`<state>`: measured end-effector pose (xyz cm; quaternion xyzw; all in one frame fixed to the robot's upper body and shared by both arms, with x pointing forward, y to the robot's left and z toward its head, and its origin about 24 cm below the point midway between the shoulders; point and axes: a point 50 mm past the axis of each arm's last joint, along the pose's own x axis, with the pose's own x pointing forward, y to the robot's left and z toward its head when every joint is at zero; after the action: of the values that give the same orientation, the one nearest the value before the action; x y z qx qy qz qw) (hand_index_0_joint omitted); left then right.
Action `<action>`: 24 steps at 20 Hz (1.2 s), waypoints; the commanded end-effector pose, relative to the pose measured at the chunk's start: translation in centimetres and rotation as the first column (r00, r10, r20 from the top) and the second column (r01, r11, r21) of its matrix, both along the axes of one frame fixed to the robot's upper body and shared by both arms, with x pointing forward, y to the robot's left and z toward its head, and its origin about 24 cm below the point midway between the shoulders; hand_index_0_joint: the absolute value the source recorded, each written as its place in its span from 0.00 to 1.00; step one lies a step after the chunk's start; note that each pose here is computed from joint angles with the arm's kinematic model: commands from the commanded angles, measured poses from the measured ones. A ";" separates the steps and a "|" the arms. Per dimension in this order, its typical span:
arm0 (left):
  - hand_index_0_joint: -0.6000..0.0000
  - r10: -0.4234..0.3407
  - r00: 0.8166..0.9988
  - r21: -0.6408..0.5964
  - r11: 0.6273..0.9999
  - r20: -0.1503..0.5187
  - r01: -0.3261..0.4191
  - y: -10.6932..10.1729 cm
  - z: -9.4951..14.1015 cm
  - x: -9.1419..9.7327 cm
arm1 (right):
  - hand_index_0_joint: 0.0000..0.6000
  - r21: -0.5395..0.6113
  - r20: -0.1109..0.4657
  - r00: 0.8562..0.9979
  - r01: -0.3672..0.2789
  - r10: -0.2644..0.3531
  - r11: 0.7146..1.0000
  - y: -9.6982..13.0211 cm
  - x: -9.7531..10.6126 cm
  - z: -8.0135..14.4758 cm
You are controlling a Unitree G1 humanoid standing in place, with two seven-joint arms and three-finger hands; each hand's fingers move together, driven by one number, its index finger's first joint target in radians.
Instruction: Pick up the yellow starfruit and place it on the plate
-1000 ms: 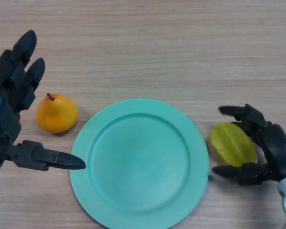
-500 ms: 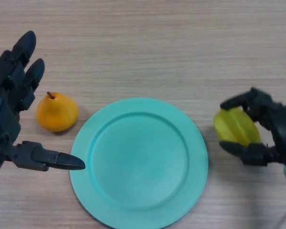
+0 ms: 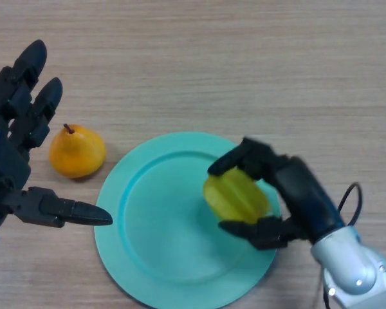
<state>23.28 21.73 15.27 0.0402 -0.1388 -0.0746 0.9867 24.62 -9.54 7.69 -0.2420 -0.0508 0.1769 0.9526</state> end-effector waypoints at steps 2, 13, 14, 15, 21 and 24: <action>1.00 0.035 0.963 0.052 0.997 0.266 -0.051 1.3 3.9 -1.1 | 1.00 0.102 0.129 0.991 -0.032 0.019 0.994 0.4 -0.3 2.3; 1.00 0.006 0.972 0.062 0.998 0.235 -0.021 1.0 3.3 0.0 | 0.00 0.125 0.405 0.904 0.094 -0.137 0.988 -3.4 -0.2 7.8; 1.00 -0.003 0.975 0.068 0.998 0.222 -0.012 0.9 3.2 0.0 | 0.00 0.126 0.420 0.896 0.102 -0.146 0.987 -3.8 -0.3 8.2; 1.00 -0.016 0.979 0.062 0.998 0.203 0.003 0.8 3.0 0.1 | 0.00 0.127 0.450 0.877 0.127 -0.171 0.984 -4.7 -0.5 8.8; 1.00 -0.038 0.983 0.087 0.996 0.180 0.022 0.3 2.6 0.2 | 0.00 0.276 0.353 0.909 0.127 -0.223 0.953 -7.3 -2.5 10.4; 1.00 -0.038 0.985 0.093 0.995 0.168 0.023 -0.3 2.6 0.3 | 0.00 0.315 0.319 0.917 0.135 -0.238 0.940 -7.8 -3.2 10.6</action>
<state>24.27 20.88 14.71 0.0471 -0.1280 -0.1037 0.9852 22.29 -17.02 15.34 -0.1265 -0.1260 0.0385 0.9832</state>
